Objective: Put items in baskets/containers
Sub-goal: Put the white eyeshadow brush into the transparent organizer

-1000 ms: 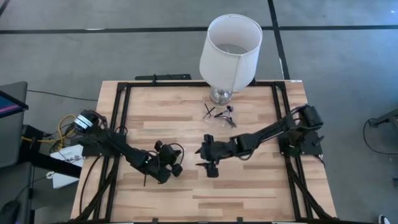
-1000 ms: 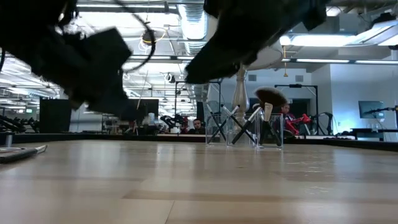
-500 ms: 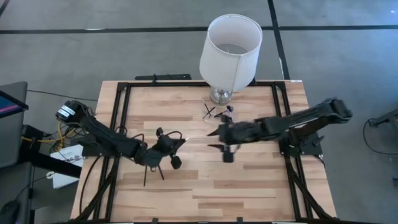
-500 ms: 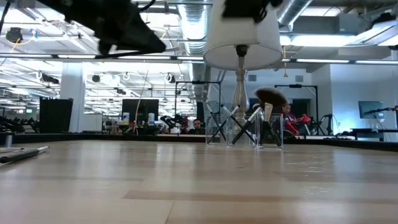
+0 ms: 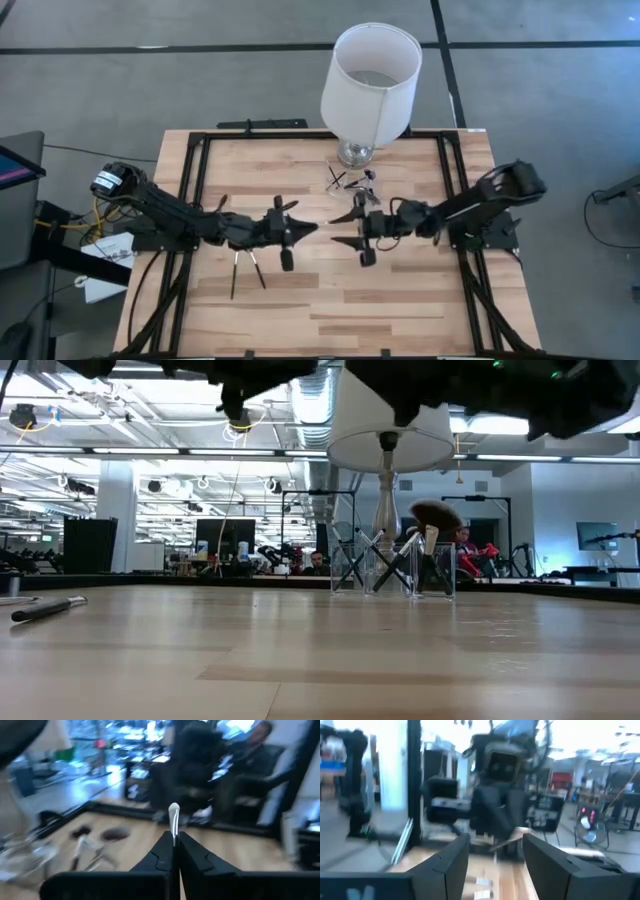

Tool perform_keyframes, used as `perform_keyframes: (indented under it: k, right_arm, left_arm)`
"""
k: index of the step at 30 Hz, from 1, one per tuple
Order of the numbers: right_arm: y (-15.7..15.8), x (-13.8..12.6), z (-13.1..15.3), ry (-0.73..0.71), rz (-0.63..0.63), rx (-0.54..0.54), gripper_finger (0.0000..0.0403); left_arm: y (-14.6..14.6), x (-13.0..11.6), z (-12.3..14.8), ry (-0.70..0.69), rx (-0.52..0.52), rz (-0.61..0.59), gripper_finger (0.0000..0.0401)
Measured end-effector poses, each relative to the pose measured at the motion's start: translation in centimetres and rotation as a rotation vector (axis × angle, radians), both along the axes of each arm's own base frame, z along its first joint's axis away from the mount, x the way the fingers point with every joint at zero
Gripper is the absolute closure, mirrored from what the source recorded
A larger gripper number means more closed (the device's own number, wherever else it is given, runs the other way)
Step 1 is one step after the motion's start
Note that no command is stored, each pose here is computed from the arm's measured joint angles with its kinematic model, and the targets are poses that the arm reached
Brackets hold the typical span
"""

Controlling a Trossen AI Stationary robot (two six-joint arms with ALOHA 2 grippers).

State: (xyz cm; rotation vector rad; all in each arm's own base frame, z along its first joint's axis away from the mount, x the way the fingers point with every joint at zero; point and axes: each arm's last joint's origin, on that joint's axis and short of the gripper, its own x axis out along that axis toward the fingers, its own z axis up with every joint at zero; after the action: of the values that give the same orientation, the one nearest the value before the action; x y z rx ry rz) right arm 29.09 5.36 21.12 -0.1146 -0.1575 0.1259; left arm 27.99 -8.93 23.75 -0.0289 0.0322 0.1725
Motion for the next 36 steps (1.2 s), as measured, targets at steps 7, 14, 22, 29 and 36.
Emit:
perform_keyframes:
  k: [7, 14, 22, 29, 36]
  right_arm:
    - [-0.3, 2.4, -0.6, -0.11, 0.043, 0.035, 0.0227]
    - [0.1, 4.3, 0.3, -0.123, 0.102, 0.026, 0.0239]
    - [0.2, 4.3, 0.1, -0.091, 0.114, 0.015, 0.0284]
    - [0.2, 4.3, 0.1, -0.097, 0.118, 0.015, 0.0334]
    - [0.4, 4.2, 0.2, -0.106, 0.132, 0.014, 0.0373]
  left_arm:
    - [-0.6, -0.1, 0.4, -0.037, -0.012, -0.099, 0.0388]
    - [-0.7, -0.1, 0.5, -0.051, -0.002, -0.125, 0.0388]
    - [-1.3, -0.3, 0.6, -0.056, 0.04, -0.149, 0.0387]
    - [-1.3, -0.3, 0.7, -0.06, 0.038, -0.147, 0.0386]
    - [-1.3, -0.3, 0.7, -0.061, 0.038, -0.148, 0.0385]
